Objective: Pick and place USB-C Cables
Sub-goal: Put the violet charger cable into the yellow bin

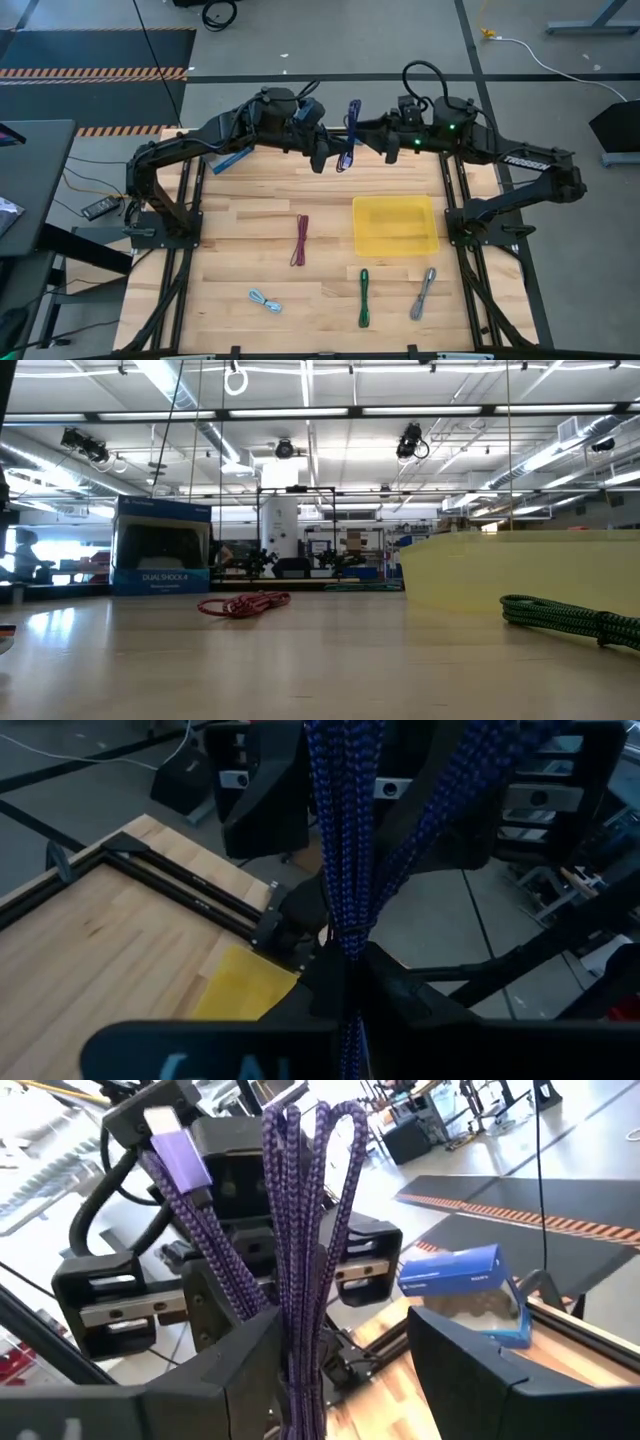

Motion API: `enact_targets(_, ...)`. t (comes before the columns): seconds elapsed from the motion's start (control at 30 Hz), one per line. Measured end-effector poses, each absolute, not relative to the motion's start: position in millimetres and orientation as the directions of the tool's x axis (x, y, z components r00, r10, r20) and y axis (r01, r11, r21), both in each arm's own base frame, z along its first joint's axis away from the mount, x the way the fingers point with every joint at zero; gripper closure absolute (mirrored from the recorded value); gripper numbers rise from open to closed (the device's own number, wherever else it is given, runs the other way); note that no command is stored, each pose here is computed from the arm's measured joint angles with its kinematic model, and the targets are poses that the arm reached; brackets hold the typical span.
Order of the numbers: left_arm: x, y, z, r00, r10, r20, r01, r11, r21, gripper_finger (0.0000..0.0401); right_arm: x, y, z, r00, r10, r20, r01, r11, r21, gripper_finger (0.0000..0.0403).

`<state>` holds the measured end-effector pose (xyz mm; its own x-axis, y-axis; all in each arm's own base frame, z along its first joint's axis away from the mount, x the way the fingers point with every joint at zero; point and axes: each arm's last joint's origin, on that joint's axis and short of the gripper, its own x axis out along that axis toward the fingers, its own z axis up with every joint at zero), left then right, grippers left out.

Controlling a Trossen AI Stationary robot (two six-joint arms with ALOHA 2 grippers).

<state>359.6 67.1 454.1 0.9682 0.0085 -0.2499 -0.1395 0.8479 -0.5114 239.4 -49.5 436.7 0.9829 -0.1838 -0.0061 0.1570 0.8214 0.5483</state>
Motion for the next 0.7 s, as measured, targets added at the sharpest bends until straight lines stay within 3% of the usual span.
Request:
enact_targets(0.23, 360.3, 66.1, 452.2, 0.966, -0.017, -0.260, -0.125, 0.845, -0.521, 0.0375, 248.0, -50.3, 435.9, 0.988, -0.151, 0.022, 0.113, 0.823, 0.557, 0.0190)
enact_targets(0.33, 360.5, 66.3, 451.3, 0.964, -0.016, -0.265, -0.129, 0.843, -0.522, 0.0360, 250.2, -50.7, 435.6, 0.988, -0.150, 0.029, 0.111, 0.832, 0.543, 0.0232)
enact_targets(0.5, 359.1, 66.4, 446.9, 0.950, -0.015, -0.310, -0.157, 0.839, -0.521, 0.0332, 248.1, -50.2, 436.6, 0.989, -0.148, 0.030, 0.113, 0.860, 0.497, 0.0375)
enact_targets(0.7, 353.9, 66.4, 440.0, 0.917, 0.020, -0.397, -0.230, 0.841, -0.490, 0.0306, 242.8, -48.9, 437.3, 0.990, -0.143, 0.014, 0.118, 0.862, 0.493, 0.0381)
